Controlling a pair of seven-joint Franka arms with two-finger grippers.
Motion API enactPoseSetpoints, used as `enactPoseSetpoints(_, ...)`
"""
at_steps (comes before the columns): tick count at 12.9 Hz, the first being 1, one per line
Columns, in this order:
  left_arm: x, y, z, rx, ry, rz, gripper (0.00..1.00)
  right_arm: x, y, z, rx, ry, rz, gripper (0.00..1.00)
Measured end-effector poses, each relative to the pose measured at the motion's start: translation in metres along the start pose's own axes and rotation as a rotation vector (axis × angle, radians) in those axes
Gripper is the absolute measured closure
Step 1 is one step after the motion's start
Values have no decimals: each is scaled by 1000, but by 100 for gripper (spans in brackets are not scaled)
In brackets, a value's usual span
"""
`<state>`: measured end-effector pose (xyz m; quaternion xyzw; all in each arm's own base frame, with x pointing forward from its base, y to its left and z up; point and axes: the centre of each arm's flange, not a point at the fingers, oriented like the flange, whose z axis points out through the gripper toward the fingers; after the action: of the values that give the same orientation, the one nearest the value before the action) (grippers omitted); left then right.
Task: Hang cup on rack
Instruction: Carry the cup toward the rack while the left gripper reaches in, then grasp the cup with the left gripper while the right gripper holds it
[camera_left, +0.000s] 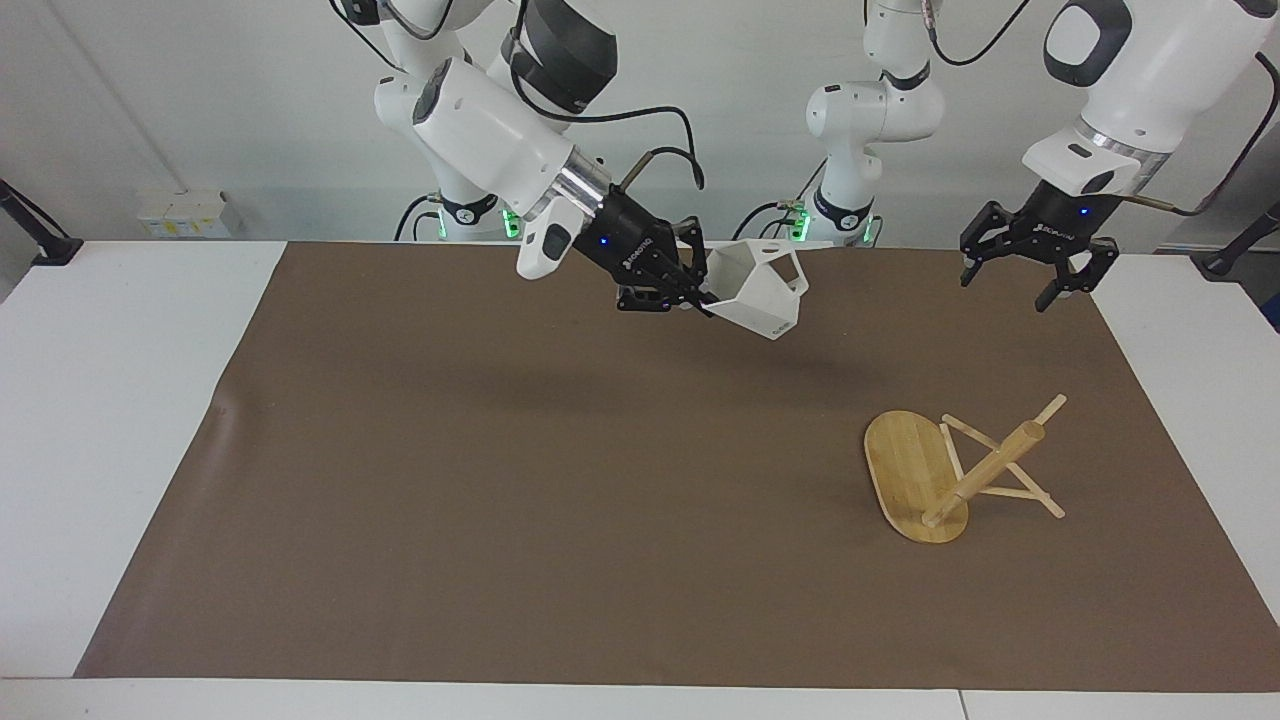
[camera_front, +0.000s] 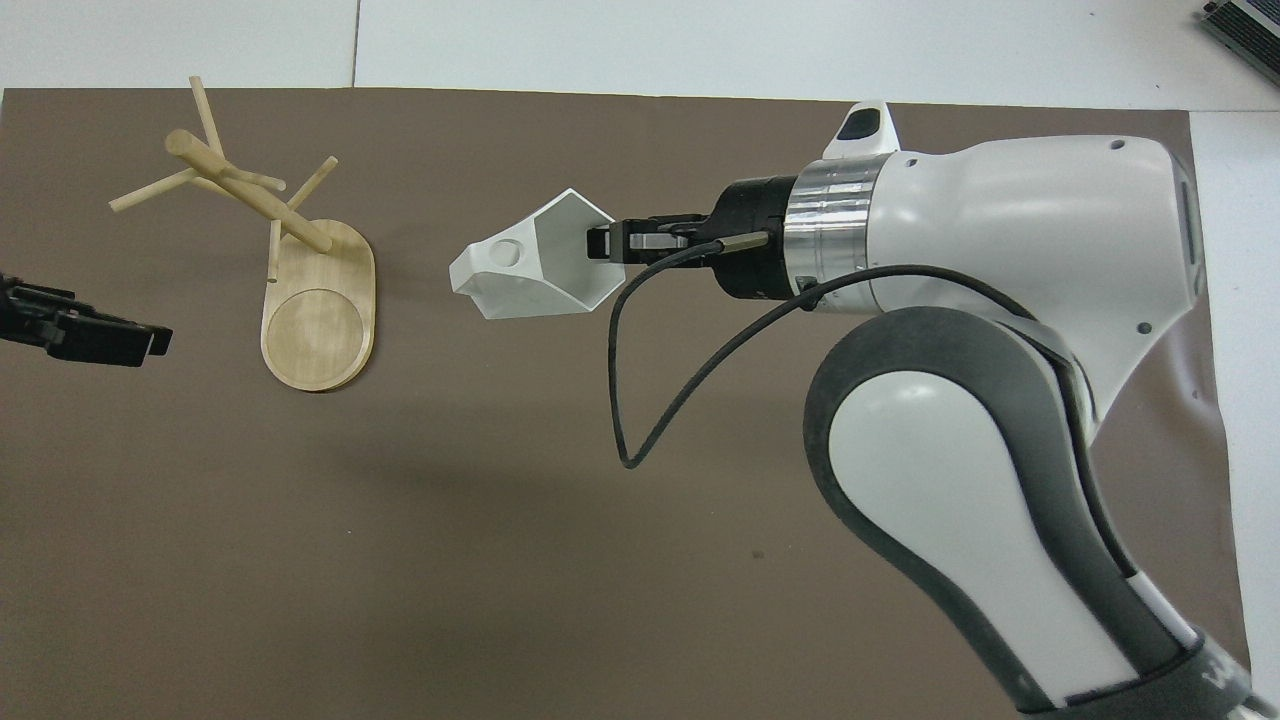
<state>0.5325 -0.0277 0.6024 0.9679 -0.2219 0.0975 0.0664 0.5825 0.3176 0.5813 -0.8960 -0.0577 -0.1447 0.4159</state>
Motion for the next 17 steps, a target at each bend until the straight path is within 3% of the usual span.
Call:
enactPoseSetpoints(3, -5, 8, 7, -34, 42, 145, 0, -5, -8, 8, 9, 0, 7, 95)
enactPoseSetpoints(7, 0, 24, 5, -161, 153, 351, 0, -8, -17, 12, 19, 6, 33, 95)
enactPoseSetpoints(10, 5, 35, 8, -166, 248, 536, 0, -11, -22, 14, 25, 6, 45, 95)
enactPoseSetpoints(17, 15, 76, 12, -259, 411, 650, 0, -21, -39, 25, 45, 4, 72, 95)
